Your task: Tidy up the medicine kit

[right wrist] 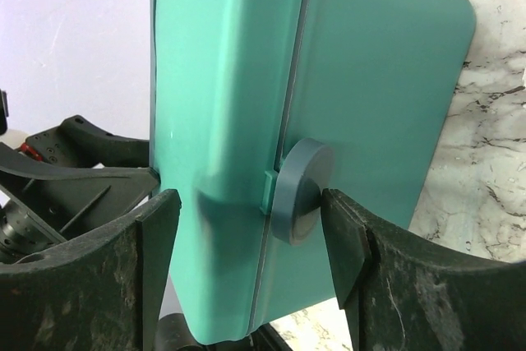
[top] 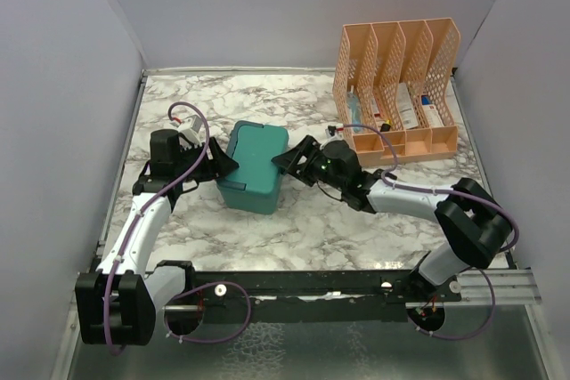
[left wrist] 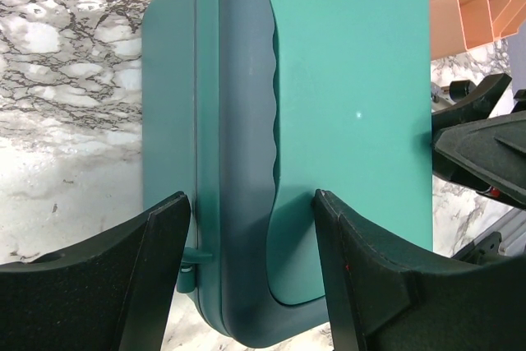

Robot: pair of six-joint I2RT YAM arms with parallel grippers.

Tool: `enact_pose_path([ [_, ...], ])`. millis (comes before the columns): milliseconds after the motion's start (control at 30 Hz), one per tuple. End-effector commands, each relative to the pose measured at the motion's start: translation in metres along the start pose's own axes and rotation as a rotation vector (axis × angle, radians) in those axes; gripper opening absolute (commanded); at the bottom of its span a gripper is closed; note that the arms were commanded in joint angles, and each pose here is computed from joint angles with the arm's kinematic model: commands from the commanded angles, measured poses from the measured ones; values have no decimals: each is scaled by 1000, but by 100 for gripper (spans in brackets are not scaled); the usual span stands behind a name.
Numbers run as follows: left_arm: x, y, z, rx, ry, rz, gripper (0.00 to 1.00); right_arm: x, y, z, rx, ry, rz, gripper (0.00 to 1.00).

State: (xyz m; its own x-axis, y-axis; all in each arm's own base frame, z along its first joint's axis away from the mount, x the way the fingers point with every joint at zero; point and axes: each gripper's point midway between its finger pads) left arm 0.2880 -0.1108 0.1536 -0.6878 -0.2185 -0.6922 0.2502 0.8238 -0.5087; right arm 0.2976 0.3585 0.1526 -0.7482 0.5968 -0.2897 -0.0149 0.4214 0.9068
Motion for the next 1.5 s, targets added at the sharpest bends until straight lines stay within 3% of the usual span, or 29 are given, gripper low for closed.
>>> enact_pose_path([
  [0, 37, 21, 0, -88, 117, -31, 63, -4, 22, 4, -30, -9, -45, 69],
  [200, 37, 21, 0, -89, 118, -32, 63, -5, 19, 5, 40, -6, -80, 65],
  [500, 38, 22, 1, -88, 121, -34, 63, 1, 21, 6, 110, 0, -158, 49],
  [933, 39, 21, 1, -81, 127, -37, 63, 5, 20, 8, 196, 2, -238, 16],
  [1233, 40, 21, 1, -82, 127, -39, 63, 6, 24, 5, 217, 1, -250, 9],
  [1467, 39, 21, 1, -82, 125, -39, 63, 5, 17, 7, 231, -9, -258, 13],
])
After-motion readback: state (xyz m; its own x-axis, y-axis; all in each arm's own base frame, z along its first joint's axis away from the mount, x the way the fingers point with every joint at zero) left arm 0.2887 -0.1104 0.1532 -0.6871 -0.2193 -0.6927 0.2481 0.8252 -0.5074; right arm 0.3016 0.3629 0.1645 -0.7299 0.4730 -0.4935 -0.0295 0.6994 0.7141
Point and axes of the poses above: each gripper's point midway between its finger pads, its own z axis out along the fingers, its own y axis along the line the jaws close on, x = y × z, and after that the axes turned 5 degrees about z, right-handed
